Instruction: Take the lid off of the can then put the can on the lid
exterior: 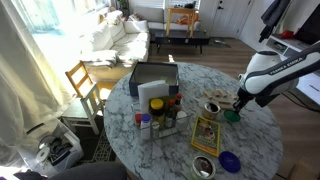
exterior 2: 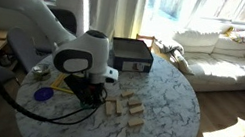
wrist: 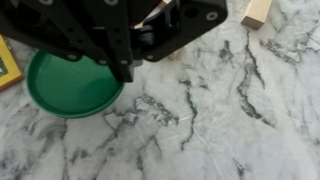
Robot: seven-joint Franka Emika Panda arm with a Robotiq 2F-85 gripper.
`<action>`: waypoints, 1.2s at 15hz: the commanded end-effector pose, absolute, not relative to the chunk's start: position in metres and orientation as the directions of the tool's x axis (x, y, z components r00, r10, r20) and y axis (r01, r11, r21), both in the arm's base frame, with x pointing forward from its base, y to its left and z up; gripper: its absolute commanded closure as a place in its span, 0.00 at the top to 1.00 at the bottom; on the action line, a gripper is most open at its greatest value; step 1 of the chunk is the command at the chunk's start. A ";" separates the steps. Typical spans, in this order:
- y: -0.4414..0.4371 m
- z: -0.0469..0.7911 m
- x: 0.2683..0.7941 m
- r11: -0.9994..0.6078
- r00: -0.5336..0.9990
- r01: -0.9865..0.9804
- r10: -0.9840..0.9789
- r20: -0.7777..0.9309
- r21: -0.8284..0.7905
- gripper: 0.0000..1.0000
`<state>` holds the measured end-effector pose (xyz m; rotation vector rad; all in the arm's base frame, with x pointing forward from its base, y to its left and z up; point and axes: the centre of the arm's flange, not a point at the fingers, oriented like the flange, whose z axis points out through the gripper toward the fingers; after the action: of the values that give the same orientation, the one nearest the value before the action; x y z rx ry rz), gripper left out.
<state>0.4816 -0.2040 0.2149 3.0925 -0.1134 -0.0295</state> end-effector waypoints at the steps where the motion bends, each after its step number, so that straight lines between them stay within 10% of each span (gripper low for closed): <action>1: -0.190 0.204 0.472 -0.995 0.998 -0.064 -0.064 0.001 0.070 0.27; 12: -0.145 0.245 0.502 -0.948 0.948 -0.318 -0.318 0.034 0.007 0.99; 18: -0.134 0.243 0.526 -0.852 0.850 -0.519 -0.523 0.062 -0.070 1.00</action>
<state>0.5128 -0.1376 0.2496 3.0843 -0.7181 0.1164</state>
